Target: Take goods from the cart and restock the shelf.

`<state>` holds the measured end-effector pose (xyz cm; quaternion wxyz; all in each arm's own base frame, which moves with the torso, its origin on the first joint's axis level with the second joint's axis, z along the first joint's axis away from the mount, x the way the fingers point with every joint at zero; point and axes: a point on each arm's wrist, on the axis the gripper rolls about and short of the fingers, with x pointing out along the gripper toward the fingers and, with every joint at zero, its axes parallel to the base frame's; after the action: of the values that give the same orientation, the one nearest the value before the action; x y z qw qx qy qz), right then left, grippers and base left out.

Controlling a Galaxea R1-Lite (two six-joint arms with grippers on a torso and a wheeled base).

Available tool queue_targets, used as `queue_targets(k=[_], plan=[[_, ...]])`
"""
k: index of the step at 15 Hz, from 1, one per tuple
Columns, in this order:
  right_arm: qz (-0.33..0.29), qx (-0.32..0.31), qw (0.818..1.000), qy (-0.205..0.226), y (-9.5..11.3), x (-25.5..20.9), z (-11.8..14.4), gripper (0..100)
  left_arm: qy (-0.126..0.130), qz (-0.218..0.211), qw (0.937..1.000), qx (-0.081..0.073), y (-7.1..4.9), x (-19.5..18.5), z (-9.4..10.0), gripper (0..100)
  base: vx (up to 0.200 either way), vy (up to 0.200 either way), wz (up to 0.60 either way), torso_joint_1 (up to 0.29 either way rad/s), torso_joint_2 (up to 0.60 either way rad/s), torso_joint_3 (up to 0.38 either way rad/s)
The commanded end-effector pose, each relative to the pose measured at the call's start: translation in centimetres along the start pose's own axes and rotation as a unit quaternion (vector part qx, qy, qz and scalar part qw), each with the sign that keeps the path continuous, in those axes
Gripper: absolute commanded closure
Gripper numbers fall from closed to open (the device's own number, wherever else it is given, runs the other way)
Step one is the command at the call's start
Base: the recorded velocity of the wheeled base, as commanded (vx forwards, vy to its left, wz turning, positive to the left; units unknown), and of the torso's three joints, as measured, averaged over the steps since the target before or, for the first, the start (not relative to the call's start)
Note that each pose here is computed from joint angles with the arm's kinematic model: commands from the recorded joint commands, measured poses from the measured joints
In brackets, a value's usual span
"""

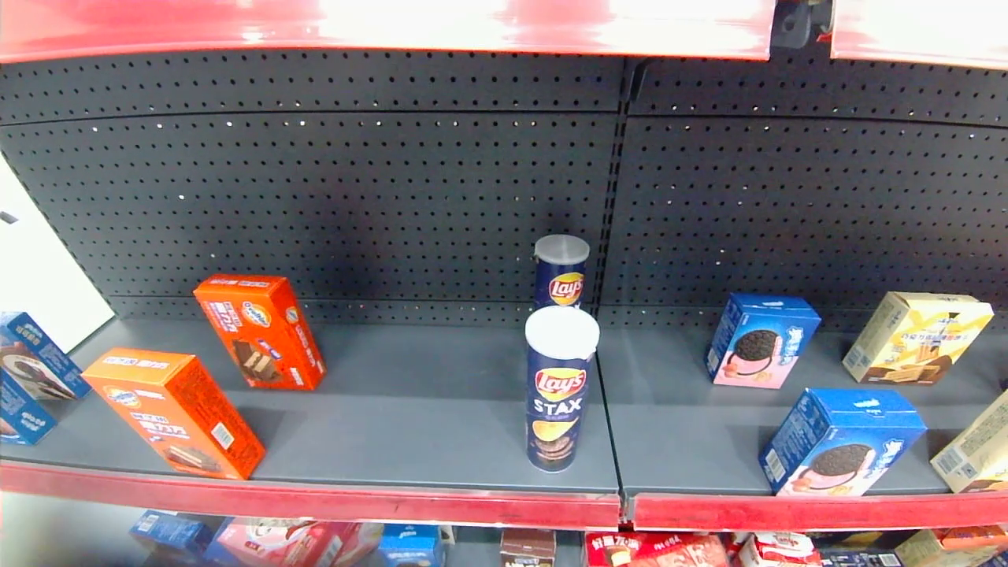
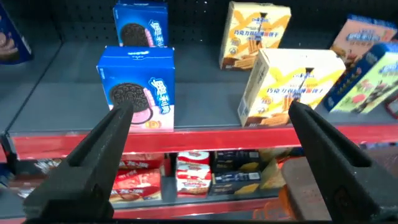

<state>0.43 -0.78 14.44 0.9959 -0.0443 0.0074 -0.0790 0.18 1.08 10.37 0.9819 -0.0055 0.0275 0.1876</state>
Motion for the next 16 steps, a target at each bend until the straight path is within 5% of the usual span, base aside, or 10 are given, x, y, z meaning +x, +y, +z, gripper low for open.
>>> queue_targets(k=[1, 8, 11, 13, 16], plan=[[-0.006, 0.022, 1.0, -0.008, -0.1, -0.5, -0.9, 0, -0.017, 0.037, 0.9991, -0.01, 1.0, -1.6, -2.0, 0, 0.0, 0.0, 0.0, 0.0, 0.0, 0.0], [-0.118, 0.059, 0.991, -0.024, 0.0, -2.9, -6.2, 0, -0.018, 0.035, 0.9972, -0.063, 1.0, -1.6, -2.0, 0, 0.0, 0.0, 0.0, 0.0, 0.0, 0.0], [-0.11, 0.058, 0.992, -0.021, 0.0, -2.9, -6.2, 0, -0.018, 0.028, 0.9982, -0.05, 0.9, -1.6, -2.0, 0, 0.0, 0.0, 0.0, 0.0, 0.0, 0.0], [-0.12, 0.038, 0.992, -0.02, 0.0, -2.9, -6.2, 0, -0.016, 0.005, 0.9997, -0.02, 0.8, -1.6, -2.0, 0, 0.0, 0.0, 0.0, 0.0, 0.0, 0.0], [-0.127, 0.034, 0.991, -0.02, 0.0, -2.9, -6.2, 0, -0.016, -0.007, 0.9997, -0.015, 0.8, -1.6, -2.0, 0, 0.0, 0.0, -0.2, -0.002, 0.0, 0.002]])
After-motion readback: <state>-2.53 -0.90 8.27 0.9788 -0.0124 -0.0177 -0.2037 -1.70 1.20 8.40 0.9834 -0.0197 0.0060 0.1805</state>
